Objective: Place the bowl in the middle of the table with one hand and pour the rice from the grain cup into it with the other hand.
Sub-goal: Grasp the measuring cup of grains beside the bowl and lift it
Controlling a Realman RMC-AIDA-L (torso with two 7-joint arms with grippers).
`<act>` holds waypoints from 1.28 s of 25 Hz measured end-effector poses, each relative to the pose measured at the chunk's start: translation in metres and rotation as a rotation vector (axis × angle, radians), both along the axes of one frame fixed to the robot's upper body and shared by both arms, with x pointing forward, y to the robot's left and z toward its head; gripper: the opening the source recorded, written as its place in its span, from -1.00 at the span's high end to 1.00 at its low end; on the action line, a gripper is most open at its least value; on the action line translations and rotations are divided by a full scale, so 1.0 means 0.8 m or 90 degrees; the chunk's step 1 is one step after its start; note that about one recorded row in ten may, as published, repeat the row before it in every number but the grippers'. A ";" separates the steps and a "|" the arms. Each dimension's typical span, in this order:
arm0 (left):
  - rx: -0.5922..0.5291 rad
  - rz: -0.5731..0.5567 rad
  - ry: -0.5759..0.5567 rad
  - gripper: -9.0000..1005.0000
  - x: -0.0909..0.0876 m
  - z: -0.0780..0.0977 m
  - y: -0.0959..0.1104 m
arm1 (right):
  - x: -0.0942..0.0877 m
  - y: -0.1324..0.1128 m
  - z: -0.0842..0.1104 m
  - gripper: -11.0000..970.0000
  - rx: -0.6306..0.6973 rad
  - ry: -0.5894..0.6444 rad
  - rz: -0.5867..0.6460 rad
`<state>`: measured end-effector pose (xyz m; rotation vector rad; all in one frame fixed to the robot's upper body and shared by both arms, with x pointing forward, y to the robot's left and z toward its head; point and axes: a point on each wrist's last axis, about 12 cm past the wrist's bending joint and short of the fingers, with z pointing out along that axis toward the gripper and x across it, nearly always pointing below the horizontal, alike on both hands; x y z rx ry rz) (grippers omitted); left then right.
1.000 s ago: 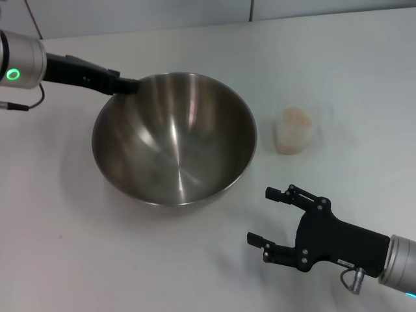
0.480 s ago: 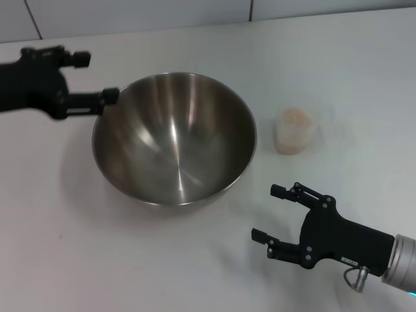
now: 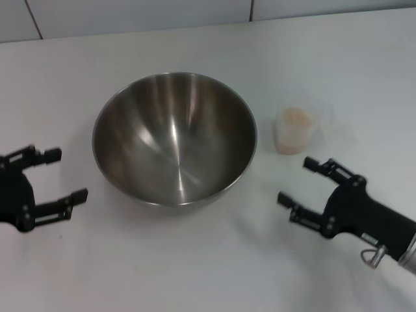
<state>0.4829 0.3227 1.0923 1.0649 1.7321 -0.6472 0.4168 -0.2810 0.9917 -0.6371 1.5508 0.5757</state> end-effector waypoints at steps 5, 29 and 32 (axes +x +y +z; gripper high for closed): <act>0.002 -0.004 0.021 -0.65 -0.017 -0.026 0.004 | 0.009 -0.024 -0.007 -0.72 0.002 0.002 -0.182; 0.005 -0.010 0.030 -0.65 -0.015 -0.031 0.000 | 0.082 -0.009 -0.011 -0.72 -0.068 0.018 -0.320; 0.004 -0.008 0.030 -0.65 -0.015 -0.031 0.001 | 0.087 -0.008 -0.009 -0.72 -0.069 0.018 -0.318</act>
